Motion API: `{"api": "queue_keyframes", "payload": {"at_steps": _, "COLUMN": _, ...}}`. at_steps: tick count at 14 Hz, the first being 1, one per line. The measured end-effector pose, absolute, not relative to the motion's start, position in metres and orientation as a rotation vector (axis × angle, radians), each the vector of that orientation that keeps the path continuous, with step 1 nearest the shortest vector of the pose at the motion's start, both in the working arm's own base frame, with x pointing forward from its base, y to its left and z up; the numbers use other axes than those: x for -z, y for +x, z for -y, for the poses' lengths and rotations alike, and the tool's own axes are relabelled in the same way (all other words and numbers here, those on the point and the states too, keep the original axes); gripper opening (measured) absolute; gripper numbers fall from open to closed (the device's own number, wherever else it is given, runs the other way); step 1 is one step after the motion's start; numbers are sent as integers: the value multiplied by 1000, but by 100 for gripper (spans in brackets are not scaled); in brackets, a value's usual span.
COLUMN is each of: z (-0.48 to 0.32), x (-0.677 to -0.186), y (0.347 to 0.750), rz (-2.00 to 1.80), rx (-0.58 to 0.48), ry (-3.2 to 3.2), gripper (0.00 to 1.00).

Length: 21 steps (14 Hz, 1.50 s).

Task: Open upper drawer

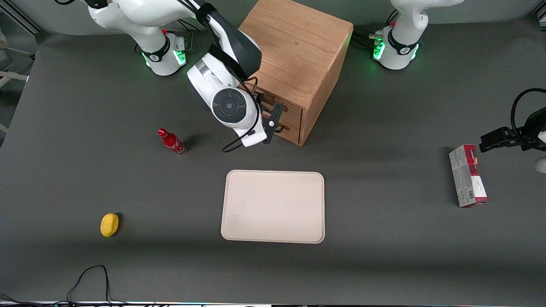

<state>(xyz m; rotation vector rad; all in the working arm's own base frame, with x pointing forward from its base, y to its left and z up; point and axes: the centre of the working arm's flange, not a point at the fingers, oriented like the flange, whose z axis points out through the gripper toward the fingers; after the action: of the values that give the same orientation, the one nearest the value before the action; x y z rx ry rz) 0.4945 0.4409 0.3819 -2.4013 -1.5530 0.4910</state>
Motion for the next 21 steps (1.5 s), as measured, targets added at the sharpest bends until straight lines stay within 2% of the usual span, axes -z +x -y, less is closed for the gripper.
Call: {"api": "queue_keyframes", "payload": {"at_steps": 21, "z": -360, "x": -387, "y": 578, "rz": 1381, "rx": -304, "ry": -2514, "gripper": 100}}
